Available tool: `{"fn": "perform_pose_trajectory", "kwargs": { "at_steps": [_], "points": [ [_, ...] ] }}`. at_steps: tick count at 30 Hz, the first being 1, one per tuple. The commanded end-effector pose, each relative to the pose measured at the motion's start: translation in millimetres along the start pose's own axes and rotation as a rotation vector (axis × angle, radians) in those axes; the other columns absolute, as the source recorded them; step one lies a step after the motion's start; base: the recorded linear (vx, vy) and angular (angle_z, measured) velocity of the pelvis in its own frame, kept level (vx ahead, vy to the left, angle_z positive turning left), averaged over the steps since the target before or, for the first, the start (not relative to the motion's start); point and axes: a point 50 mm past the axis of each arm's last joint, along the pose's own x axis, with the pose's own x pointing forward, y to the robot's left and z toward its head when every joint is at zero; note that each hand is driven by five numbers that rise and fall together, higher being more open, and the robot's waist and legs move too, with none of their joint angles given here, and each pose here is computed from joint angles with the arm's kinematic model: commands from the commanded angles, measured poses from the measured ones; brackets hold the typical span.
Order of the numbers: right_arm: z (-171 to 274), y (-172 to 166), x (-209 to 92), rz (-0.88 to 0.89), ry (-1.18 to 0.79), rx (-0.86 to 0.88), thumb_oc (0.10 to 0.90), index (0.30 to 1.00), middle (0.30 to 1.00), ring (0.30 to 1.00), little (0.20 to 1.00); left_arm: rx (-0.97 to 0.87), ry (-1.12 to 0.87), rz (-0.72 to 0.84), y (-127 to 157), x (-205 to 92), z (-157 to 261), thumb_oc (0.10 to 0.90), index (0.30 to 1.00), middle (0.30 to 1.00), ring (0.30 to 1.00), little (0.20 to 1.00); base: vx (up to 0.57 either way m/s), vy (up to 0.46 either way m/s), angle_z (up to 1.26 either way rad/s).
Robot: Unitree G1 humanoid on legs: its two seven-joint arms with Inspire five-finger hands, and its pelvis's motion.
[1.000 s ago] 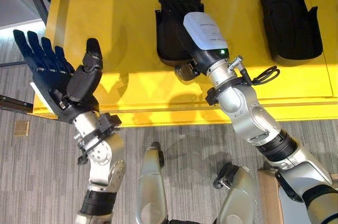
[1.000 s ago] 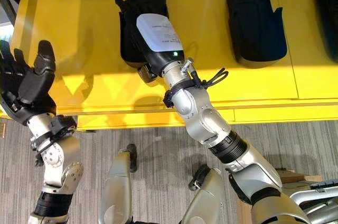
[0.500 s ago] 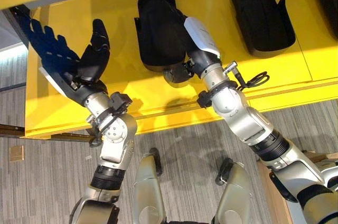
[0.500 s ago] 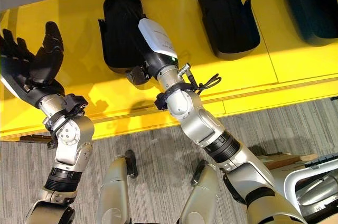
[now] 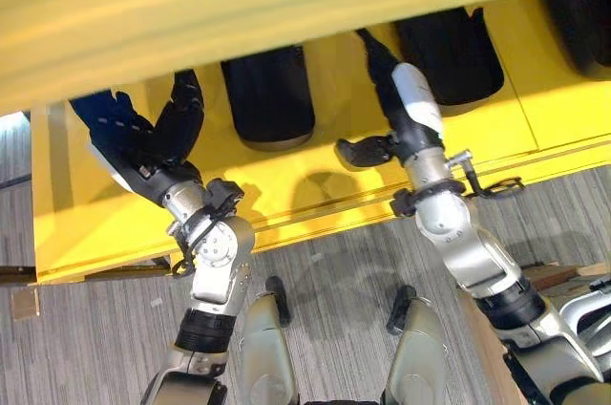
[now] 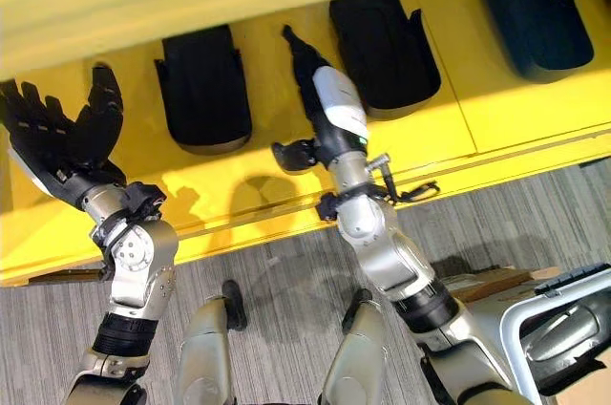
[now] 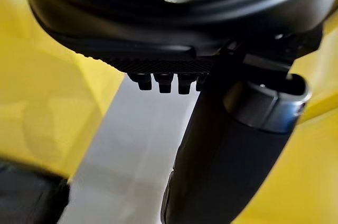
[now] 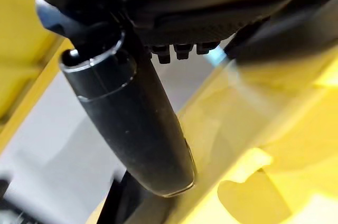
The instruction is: Move parts from the plastic box to the shelf.
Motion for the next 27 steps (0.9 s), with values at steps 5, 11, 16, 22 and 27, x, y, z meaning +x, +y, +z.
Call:
{"fn": "perform_pose_trajectory", "kwargs": {
  "at_steps": [5,11,16,22,27],
  "points": [
    [6,-41,-26,-0.24,-0.136,-0.078,0.9,1.0,1.0,1.0,1.0,-0.068,-0.184,-0.045,17,0,41,0.9,1.0,1.0,1.0,1.0,0.07,0.019,-0.14],
    [-8,-63,-31,-0.386,-0.063,-0.096,0.9,1.0,1.0,1.0,1.0,0.007,-0.223,0.006,27,3,45,0.9,1.0,1.0,1.0,1.0,0.02,0.007,-0.01],
    [-45,-67,-57,-0.404,0.143,-0.171,0.9,1.0,1.0,1.0,1.0,0.131,-0.257,0.123,54,6,47,0.9,1.0,1.0,1.0,1.0,0.11,0.002,0.05],
    [-67,-80,-71,-0.4,0.238,-0.191,0.9,1.0,1.0,1.0,1.0,0.212,-0.163,0.152,80,9,45,0.9,1.0,1.0,1.0,1.0,0.07,0.043,0.06],
    [-74,-80,-78,-0.416,0.288,-0.076,0.9,1.0,1.0,1.0,1.0,0.157,-0.091,0.058,100,-2,52,0.9,1.0,1.0,1.0,1.0,-0.09,0.016,0.03]
  ]
}}
